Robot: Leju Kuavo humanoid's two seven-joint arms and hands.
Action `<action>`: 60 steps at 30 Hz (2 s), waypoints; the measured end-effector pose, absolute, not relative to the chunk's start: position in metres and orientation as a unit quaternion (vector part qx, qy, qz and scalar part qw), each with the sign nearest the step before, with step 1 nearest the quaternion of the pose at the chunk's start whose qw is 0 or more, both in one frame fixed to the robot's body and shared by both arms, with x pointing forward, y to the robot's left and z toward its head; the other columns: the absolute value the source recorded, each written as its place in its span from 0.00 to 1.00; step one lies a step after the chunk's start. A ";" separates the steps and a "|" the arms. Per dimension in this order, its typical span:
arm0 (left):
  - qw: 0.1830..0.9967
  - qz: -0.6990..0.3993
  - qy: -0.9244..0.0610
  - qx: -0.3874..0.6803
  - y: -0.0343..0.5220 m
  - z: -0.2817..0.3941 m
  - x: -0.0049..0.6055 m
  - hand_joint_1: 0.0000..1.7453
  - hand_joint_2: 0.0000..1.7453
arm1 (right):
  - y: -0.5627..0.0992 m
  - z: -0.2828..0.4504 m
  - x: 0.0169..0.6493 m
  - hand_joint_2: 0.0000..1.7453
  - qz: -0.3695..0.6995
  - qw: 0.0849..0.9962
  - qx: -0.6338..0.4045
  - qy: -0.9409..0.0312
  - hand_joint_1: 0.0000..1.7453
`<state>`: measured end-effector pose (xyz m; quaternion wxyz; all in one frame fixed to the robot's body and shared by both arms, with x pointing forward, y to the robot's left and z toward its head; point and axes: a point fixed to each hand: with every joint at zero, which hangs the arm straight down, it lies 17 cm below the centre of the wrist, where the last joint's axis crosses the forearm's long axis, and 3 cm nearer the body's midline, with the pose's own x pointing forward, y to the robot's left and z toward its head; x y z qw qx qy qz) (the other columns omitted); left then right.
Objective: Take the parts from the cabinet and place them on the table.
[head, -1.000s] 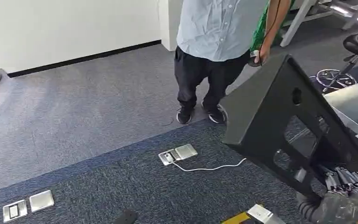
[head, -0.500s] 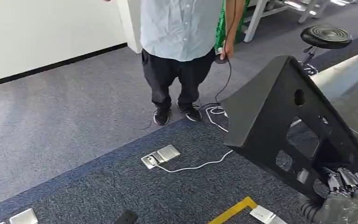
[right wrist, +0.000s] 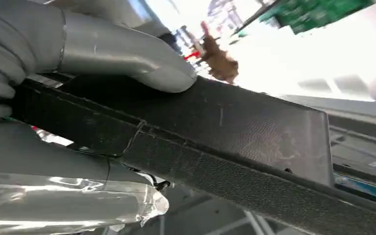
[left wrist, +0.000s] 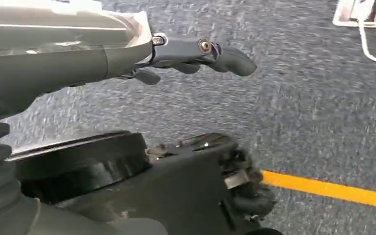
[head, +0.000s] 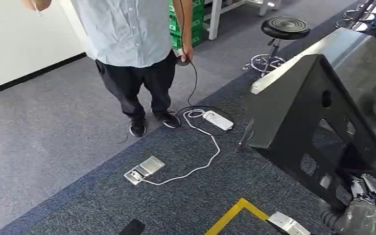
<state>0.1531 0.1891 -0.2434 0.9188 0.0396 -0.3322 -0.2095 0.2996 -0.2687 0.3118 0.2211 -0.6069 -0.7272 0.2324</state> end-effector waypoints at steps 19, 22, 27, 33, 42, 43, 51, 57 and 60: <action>0.918 -0.209 -0.336 0.036 0.186 -0.242 0.155 0.00 1.00 | -0.280 0.308 0.298 1.00 0.230 0.231 -0.612 -0.720 1.00; 0.917 -0.209 -0.337 0.030 0.185 -0.242 0.154 0.00 1.00 | -0.280 0.310 0.298 1.00 0.228 0.229 -0.611 -0.722 1.00; 0.916 -0.209 -0.341 0.024 0.183 -0.241 0.153 0.00 1.00 | -0.280 0.307 0.299 1.00 0.231 0.232 -0.608 -0.723 1.00; 0.915 -0.209 -0.344 0.024 0.183 -0.240 0.156 0.00 1.00 | -0.281 0.306 0.299 1.00 0.232 0.234 -0.608 -0.723 1.00; 0.916 -0.208 -0.342 0.018 0.179 -0.240 0.153 0.00 1.00 | -0.282 0.305 0.300 1.00 0.233 0.233 -0.609 -0.722 1.00; 0.916 -0.208 -0.342 0.018 0.179 -0.240 0.153 0.00 1.00 | -0.281 0.305 0.300 1.00 0.234 0.232 -0.608 -0.722 1.00; 0.916 -0.208 -0.342 0.018 0.180 -0.240 0.154 0.00 1.00 | -0.281 0.307 0.300 1.00 0.233 0.230 -0.608 -0.723 1.00; 0.918 -0.208 -0.336 0.017 0.181 -0.242 0.151 0.00 1.00 | -0.280 0.303 0.302 1.00 0.236 0.233 -0.603 -0.725 1.00; 0.919 -0.208 -0.335 0.017 0.181 -0.242 0.150 0.00 1.00 | -0.278 0.303 0.302 1.00 0.239 0.230 -0.604 -0.724 1.00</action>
